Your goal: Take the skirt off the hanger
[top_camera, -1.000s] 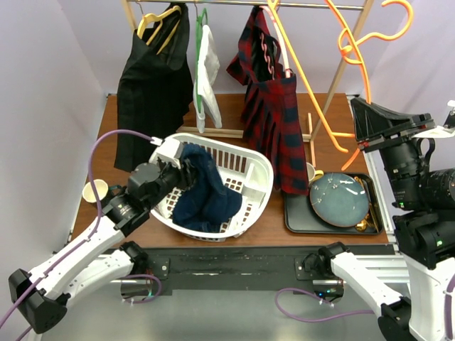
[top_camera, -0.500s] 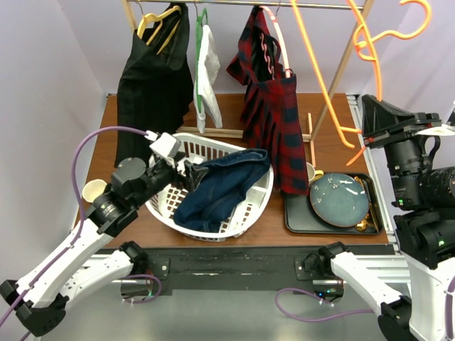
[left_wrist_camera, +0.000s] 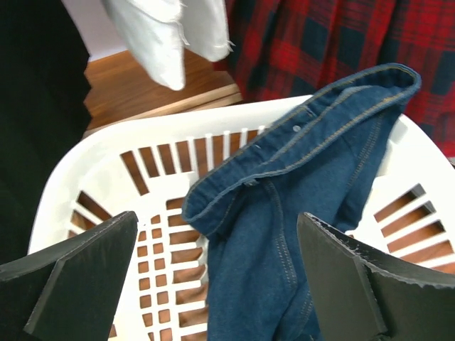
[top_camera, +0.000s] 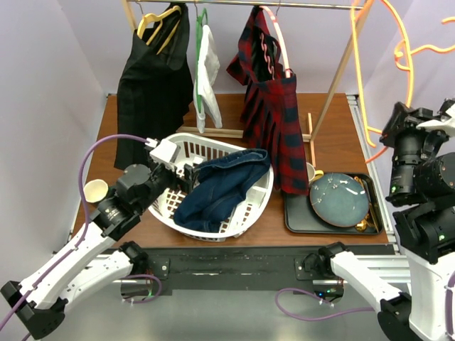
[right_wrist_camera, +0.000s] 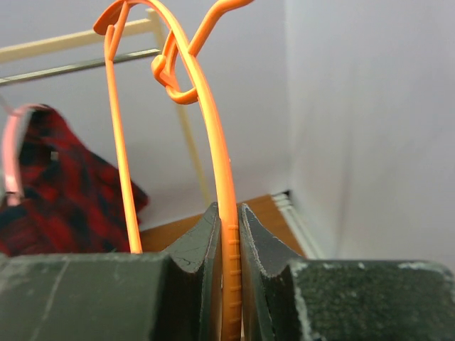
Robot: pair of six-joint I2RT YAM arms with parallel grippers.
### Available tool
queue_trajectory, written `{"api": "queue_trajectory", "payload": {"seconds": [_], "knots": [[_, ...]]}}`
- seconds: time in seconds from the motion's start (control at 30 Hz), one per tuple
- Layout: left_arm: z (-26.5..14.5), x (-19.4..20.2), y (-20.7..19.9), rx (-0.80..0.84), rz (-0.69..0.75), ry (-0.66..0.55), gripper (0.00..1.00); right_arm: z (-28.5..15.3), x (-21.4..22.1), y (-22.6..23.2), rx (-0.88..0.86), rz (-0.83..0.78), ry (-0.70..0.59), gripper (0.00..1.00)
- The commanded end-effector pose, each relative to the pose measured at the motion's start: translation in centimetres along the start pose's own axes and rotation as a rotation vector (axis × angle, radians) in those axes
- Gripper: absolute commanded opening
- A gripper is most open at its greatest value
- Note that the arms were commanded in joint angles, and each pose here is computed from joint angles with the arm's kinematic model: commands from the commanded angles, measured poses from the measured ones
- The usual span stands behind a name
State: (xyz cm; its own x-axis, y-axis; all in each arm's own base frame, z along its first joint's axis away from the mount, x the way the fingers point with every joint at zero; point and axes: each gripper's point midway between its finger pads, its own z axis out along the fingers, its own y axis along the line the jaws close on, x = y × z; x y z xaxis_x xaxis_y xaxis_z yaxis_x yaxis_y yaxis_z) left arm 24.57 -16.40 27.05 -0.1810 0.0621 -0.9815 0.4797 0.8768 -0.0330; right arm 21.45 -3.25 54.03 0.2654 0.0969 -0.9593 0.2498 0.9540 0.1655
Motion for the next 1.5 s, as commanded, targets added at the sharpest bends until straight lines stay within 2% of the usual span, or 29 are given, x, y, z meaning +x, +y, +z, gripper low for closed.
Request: {"api": "queue_trajectory", "payload": {"seconds": [0.0, 0.17, 0.37, 0.6, 0.8, 1.03, 1.23, 1.47], "knots": [[-0.4, -2.0, 1.3, -0.071, -0.013, -0.074, 1.0, -0.5, 0.4, -2.9, 0.123, -0.139, 0.022, 0.0], [-1.3, -2.6, 2.3, -0.118, -0.02, -0.116, 1.0, -1.4, 0.5, -3.2, 0.091, -0.205, 0.048, 0.0], [-1.2, -2.5, 1.7, -0.081, -0.008, -0.117, 1.0, -2.2, 0.3, -1.8, -0.028, -0.209, 0.062, 0.0], [-1.2, -2.3, 1.5, -0.065, -0.002, -0.113, 1.0, 0.5, 3.8, 2.5, -0.181, -0.309, 0.245, 0.0], [-1.5, -2.6, 1.0, -0.04, -0.015, -0.13, 1.0, 4.8, 5.0, 3.1, -0.085, -0.444, 0.32, 0.0], [-1.3, -2.6, 0.7, -0.021, -0.011, -0.129, 1.0, 8.7, 3.5, 6.0, -0.107, -0.424, 0.17, 0.0], [-1.1, -2.4, 0.1, 0.01, -0.009, -0.118, 1.0, 9.9, 2.5, 7.8, -0.156, -0.385, 0.055, 0.0], [-1.2, -2.6, -0.5, 0.044, -0.017, -0.125, 1.0, 12.4, 4.0, 8.9, -0.152, -0.486, 0.065, 0.0]]}}
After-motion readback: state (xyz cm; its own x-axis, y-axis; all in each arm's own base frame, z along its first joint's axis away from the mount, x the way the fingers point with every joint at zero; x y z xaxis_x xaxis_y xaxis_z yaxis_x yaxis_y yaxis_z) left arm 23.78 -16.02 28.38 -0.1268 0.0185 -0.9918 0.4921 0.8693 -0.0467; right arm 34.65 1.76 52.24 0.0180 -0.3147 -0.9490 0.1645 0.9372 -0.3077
